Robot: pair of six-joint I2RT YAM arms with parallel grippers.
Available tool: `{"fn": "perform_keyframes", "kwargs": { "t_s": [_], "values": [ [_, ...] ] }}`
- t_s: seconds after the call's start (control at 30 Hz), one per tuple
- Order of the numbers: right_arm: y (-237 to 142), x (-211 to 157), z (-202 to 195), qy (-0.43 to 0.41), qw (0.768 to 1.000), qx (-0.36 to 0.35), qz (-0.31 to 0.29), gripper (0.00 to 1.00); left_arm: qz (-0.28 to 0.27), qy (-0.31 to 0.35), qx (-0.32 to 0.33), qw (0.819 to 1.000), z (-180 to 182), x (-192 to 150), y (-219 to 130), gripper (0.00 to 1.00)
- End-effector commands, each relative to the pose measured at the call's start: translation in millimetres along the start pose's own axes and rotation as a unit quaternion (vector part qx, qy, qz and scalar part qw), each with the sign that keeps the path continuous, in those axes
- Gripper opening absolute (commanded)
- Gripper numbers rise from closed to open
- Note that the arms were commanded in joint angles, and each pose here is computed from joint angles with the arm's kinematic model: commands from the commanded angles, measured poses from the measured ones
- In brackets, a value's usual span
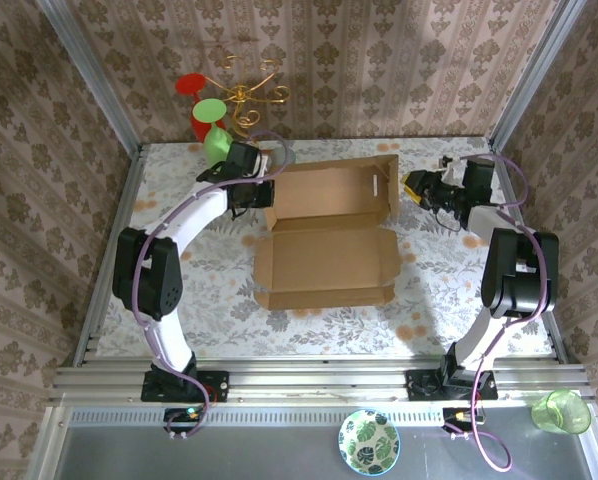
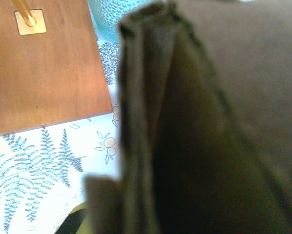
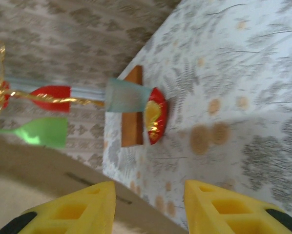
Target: Fold the paper box
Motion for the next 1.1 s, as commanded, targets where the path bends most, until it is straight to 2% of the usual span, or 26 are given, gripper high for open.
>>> {"fn": "perform_keyframes", "kwargs": {
  "t_s": [0.0, 0.3, 0.5, 0.7, 1.07],
  "values": [
    [3.4, -5.5, 28.8, -0.034, 0.997, 0.066, 0.017, 0.41, -0.007, 0.006, -0.023, 1.0, -7.8, 7.2, -7.8, 0.0],
    [9.2, -19.6, 48.2, -0.061, 0.994, 0.084, 0.04, 0.45, 0.001, 0.01, -0.024, 1.0, -6.1, 6.0, -2.7, 0.0],
    [7.1, -27.2, 49.9, -0.106, 0.993, 0.028, 0.049, 0.52, 0.004, 0.023, -0.027, 0.999, -7.5, 7.2, -4.0, 0.0],
    [4.3, -22.9, 62.5, -0.177, 0.982, -0.034, 0.049, 0.57, 0.007, 0.032, -0.029, 0.999, -7.6, 5.3, -5.2, 0.0],
    [12.9, -30.3, 77.9, -0.237, 0.967, -0.052, 0.073, 0.59, 0.016, 0.035, -0.023, 0.999, -5.8, 2.4, -2.1, 0.0]
  ]
}}
Point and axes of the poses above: each hand's point on the last joint's axis, 136 mm out from that joint toward the fingers, its own y axis out along the fingers, its own z axis along the line the jaws close on, x = y × z, the point moved 4 cm from there along -y, back along the fingers, and after that the axes turned 14 degrees about -y, right-handed, at the moved point
